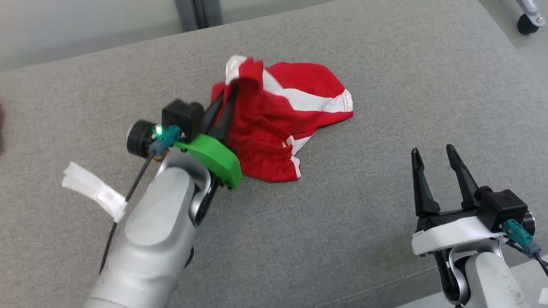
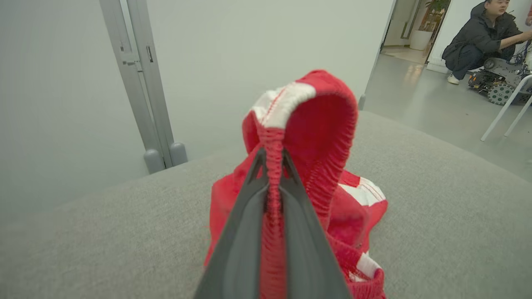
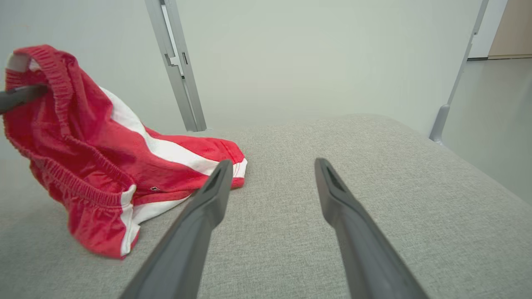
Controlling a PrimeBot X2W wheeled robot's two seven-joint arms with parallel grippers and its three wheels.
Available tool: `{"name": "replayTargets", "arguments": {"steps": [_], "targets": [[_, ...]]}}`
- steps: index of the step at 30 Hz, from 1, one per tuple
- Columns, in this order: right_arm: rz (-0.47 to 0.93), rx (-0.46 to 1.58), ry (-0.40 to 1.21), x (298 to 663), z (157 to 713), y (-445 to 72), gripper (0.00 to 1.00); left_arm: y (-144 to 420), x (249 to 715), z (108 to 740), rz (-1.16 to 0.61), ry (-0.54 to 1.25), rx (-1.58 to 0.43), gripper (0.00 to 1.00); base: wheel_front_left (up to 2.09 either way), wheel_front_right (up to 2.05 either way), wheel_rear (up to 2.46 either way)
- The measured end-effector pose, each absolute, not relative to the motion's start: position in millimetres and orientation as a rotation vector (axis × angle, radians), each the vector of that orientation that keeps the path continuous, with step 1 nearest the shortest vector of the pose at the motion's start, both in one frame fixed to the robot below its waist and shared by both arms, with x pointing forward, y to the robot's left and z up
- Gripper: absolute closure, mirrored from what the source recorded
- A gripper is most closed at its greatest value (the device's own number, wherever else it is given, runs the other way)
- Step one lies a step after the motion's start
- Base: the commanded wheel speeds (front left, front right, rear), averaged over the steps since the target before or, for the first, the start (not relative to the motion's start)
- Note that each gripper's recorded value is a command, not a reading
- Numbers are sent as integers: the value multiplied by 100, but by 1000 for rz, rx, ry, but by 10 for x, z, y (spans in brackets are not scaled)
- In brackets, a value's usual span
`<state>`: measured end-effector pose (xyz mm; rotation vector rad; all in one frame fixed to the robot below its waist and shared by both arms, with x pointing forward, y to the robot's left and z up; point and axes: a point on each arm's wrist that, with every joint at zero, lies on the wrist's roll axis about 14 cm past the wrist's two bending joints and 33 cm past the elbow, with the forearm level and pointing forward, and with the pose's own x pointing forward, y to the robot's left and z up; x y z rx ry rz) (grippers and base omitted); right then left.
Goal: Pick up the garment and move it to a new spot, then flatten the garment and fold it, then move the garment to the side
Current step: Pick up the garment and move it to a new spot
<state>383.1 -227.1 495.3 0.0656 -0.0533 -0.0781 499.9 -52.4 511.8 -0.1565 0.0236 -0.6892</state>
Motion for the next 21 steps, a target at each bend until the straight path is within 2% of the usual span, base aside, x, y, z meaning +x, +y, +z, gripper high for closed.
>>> {"name": "replayTargets", "arguments": {"steps": [7, 17, 19, 20, 21], "targets": [[-58, 69, -35, 3896, 4881, -2203, 0, -370, 4685, 4516, -658, 177, -176, 100, 0, 0, 0], [2, 73, -34, 3967, 4872, -2004, 0, -88, 4316, 4160, -599, 275, -184, 100, 0, 0, 0], [10, 74, -35, 3970, 4876, -1979, 0, -51, 4277, 4142, -589, 278, -183, 69, 0, 0, 0], [13, 75, -35, 3970, 4879, -1966, 0, -25, 4276, 4155, -577, 273, -183, 27, 0, 0, 0], [15, 74, -35, 3969, 4881, -1959, 0, -6, 4279, 4175, -569, 265, -184, 0, 0, 0, 0]]}}
